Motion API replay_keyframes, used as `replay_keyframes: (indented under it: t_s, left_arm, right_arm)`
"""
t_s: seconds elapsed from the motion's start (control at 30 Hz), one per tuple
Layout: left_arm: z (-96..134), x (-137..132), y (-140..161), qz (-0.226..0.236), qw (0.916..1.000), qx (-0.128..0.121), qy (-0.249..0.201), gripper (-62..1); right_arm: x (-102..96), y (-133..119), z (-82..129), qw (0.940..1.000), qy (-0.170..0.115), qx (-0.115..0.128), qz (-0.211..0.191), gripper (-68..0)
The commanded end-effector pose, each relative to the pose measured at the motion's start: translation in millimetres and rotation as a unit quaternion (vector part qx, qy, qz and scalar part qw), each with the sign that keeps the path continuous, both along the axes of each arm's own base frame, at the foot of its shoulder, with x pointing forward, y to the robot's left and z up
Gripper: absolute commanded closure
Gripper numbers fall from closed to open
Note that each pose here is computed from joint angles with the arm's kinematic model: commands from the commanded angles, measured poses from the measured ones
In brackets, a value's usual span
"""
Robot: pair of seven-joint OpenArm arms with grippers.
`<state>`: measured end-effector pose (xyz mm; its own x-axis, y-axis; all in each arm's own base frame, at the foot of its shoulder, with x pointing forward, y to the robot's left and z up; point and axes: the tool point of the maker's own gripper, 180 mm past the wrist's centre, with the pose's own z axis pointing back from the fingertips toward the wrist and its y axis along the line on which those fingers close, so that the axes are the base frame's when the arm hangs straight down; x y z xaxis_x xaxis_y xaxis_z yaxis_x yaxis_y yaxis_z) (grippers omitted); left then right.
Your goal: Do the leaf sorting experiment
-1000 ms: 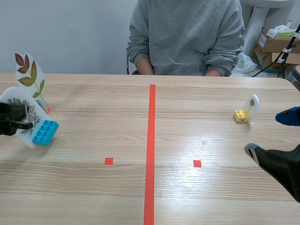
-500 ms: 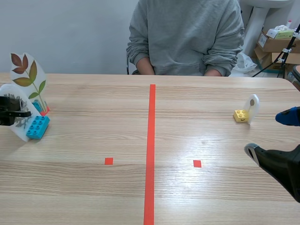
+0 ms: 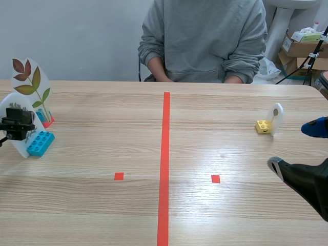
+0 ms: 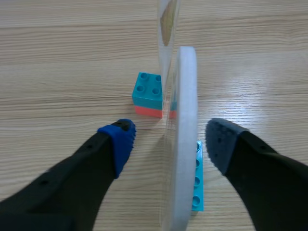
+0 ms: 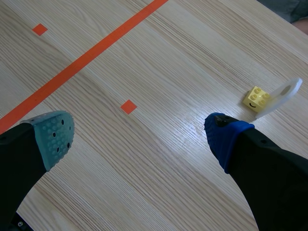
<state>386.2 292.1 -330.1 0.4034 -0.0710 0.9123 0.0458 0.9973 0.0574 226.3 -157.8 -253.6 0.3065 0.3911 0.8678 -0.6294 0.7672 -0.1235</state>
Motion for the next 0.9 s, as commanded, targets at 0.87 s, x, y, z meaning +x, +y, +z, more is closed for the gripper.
replay_keyframes:
  t_s: [0.87]
  left_arm:
    - [97, -110, -137, -0.291, 0.9554, 0.018, -0.043, -56.8]
  right_arm:
    - [4.5, 0, 7, 0.9999, -0.012, 0.003, 0.004, -54.8]
